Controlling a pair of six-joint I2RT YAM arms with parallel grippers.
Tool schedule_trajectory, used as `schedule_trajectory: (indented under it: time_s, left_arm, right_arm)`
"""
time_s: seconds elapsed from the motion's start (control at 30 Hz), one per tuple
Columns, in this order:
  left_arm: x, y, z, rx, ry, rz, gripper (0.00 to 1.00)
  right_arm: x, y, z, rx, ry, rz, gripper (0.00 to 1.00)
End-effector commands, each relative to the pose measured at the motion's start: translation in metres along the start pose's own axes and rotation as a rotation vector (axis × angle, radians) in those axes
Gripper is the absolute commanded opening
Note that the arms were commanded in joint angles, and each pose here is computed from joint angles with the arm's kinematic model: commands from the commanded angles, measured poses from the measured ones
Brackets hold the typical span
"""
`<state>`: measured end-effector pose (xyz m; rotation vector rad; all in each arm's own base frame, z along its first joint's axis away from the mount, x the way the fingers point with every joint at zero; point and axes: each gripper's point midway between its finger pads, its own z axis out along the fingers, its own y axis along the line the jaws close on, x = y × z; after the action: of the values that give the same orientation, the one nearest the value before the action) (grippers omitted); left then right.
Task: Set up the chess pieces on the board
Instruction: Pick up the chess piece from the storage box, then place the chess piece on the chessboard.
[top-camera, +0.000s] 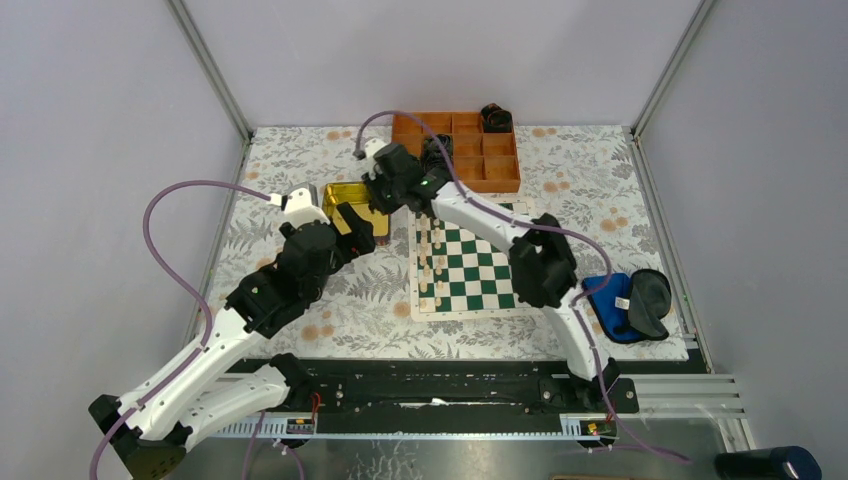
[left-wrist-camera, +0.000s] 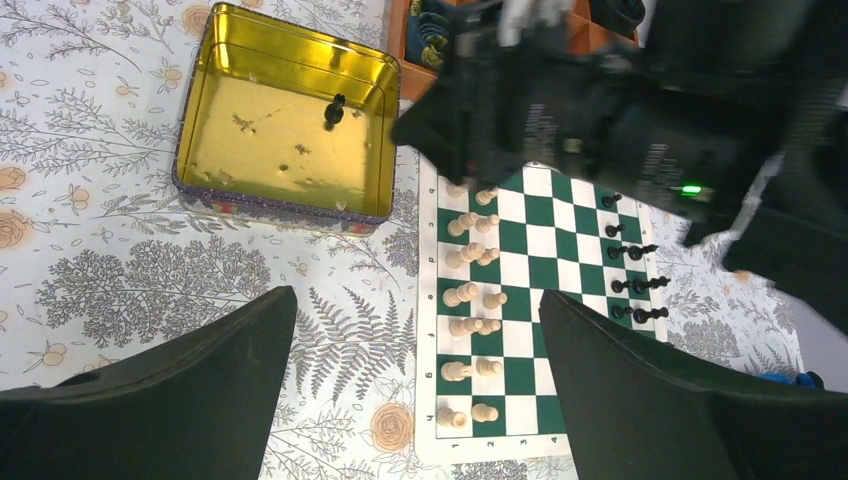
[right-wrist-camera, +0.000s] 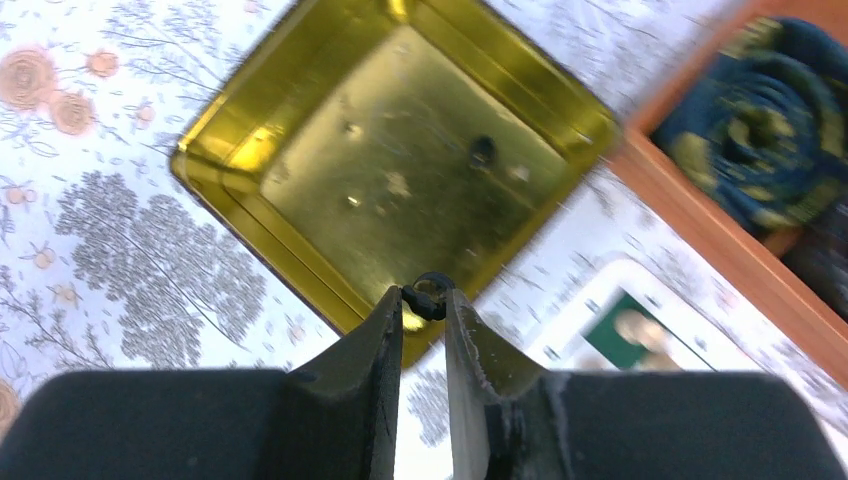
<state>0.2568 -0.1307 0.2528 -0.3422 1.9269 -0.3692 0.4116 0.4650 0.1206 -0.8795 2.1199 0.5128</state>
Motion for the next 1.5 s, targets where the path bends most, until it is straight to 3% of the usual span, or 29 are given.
schedule_trajectory:
  time_s: [0.0, 0.23, 0.47, 0.87, 1.3, 1.37, 1.47]
  left_arm:
    - [-0.014, -0.006, 0.002, 0.016, -0.062, -0.034, 0.99]
    - [0.001, -0.008, 0.008, 0.041, -0.028, -0.031, 0.99]
    - [0.009, -0.009, 0.014, 0.04, -0.009, -0.007, 0.99]
    - [0.01, -0.008, 0.016, 0.03, -0.005, 0.02, 0.99]
    - [0.018, 0.0, 0.02, -0.003, 0.002, 0.023, 0.99]
    - [0.016, -0.001, 0.021, -0.004, -0.002, 0.031, 0.99]
    - [0.015, -0.002, 0.022, -0.006, -0.004, 0.039, 0.99]
  right_arm:
    - [-0.062, -0.059, -0.09, 0.166, -0.185, 0.098, 0.0]
    - [-0.023, -0.139, -0.166, 0.366, -0.185, 0.262, 0.0]
    - [0.028, -0.194, -0.205, 0.525, -0.143, 0.38, 0.0]
    - [0.096, -0.244, -0.216, 0.64, -0.081, 0.513, 0.0]
    - [0.082, -0.245, -0.205, 0.567, -0.095, 0.489, 0.0]
    - [0.073, -0.237, -0.195, 0.485, -0.108, 0.46, 0.08]
    - [0.071, -0.23, -0.174, 0.393, -0.057, 0.433, 0.39]
